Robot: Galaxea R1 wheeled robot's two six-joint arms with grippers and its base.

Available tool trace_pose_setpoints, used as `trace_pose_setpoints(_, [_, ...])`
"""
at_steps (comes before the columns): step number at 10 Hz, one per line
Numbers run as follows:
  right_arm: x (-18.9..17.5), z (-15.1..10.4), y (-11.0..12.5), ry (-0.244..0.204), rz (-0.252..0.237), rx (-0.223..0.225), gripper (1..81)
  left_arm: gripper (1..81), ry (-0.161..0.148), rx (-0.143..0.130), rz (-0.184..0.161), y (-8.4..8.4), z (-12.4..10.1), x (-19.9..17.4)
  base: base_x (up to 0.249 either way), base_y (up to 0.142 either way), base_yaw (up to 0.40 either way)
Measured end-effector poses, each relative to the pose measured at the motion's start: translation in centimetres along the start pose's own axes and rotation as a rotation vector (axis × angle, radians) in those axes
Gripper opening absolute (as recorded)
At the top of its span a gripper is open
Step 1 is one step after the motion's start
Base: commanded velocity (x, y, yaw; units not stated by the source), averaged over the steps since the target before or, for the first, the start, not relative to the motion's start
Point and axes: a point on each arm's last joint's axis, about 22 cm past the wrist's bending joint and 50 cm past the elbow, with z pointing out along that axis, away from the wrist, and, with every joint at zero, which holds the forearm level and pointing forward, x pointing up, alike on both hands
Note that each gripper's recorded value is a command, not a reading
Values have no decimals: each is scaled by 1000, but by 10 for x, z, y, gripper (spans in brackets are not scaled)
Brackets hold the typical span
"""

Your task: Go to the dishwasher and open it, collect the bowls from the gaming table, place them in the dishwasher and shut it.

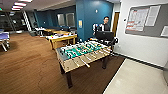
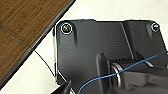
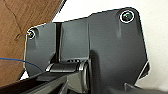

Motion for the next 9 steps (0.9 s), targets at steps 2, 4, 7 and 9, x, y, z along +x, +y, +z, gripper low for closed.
trace_pose_setpoints(2, [0, 0, 1, -1, -3, -1, 811, 811, 0, 0, 0, 0, 0, 0, 0, 0, 321])
trace_pose_setpoints(4, [1, 0, 1, 1, -4, 0, 811, 811, -1, 0, 0, 0, 0, -1, 0, 0, 322])
trace_pose_setpoints(7, [1, 0, 0, 0, -5, 0, 811, 811, -1, 0, 0, 0, 0, 0, 0, 0, 321])
trace_pose_setpoints(9, [1, 0, -1, 1, -4, 2, 811, 811, -1, 0, 0, 0, 0, -1, 0, 0, 322])
